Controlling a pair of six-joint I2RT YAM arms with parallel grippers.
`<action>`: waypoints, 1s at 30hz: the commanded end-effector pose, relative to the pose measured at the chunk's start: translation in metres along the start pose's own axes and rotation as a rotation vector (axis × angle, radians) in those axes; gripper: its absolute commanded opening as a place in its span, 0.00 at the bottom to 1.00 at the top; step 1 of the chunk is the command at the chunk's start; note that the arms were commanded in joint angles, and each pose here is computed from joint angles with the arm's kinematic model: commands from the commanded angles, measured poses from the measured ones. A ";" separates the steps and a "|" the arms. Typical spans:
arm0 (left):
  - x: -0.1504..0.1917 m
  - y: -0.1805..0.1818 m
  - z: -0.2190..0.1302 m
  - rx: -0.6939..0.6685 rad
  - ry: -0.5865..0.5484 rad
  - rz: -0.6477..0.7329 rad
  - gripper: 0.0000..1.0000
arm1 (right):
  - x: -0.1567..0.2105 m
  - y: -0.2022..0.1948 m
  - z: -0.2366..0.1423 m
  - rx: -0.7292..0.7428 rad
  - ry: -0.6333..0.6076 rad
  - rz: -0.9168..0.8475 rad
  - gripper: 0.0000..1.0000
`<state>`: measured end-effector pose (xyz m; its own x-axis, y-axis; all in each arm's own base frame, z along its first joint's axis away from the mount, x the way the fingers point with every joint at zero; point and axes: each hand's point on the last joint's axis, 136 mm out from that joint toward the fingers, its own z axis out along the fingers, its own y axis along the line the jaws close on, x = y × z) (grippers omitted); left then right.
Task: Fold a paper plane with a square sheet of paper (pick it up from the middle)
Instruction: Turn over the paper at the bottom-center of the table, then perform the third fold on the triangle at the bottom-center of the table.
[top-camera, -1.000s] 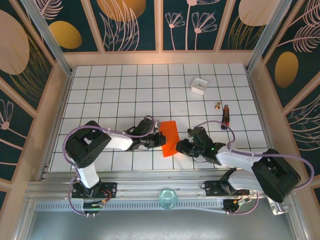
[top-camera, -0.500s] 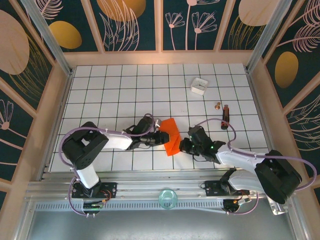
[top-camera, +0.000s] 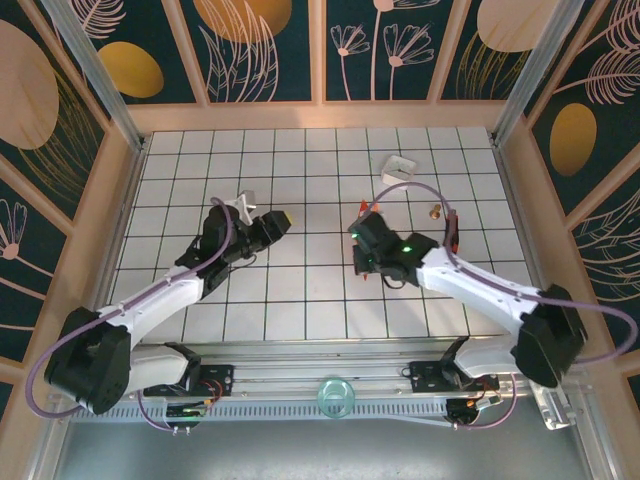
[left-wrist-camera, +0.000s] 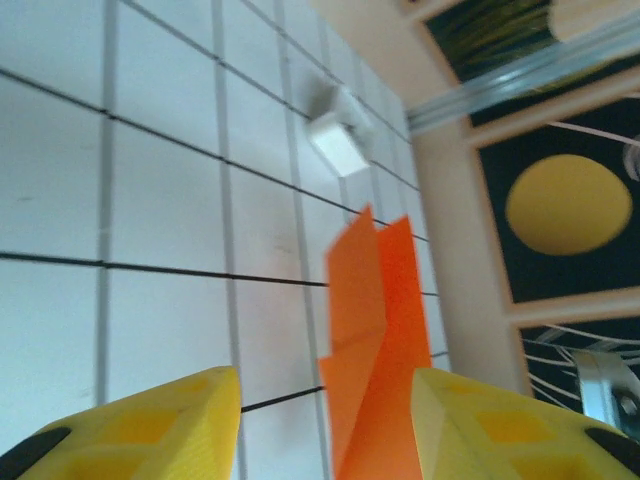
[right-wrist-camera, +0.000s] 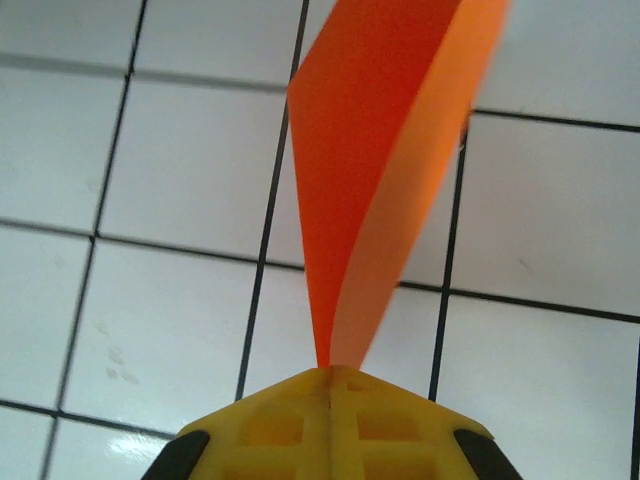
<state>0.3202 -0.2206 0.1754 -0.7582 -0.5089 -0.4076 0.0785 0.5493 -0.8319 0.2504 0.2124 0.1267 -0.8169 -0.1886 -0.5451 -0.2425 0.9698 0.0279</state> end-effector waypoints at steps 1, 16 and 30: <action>0.011 0.038 -0.007 -0.114 0.021 -0.031 0.49 | 0.028 -0.009 0.011 0.202 0.090 -0.188 0.00; 0.050 0.050 0.009 -0.090 0.214 -0.092 0.37 | 0.085 0.102 0.030 -0.217 0.155 -0.236 0.01; 0.081 0.013 0.069 0.009 0.398 -0.086 0.13 | 0.101 0.106 0.034 -0.317 0.142 -0.190 0.04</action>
<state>0.2994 -0.2850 0.0954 -0.9447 -0.2869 -0.1590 -0.0242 0.5445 -0.8384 0.1606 0.2960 0.0411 -0.7959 -0.4338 -0.4222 -0.5389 0.8256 0.1675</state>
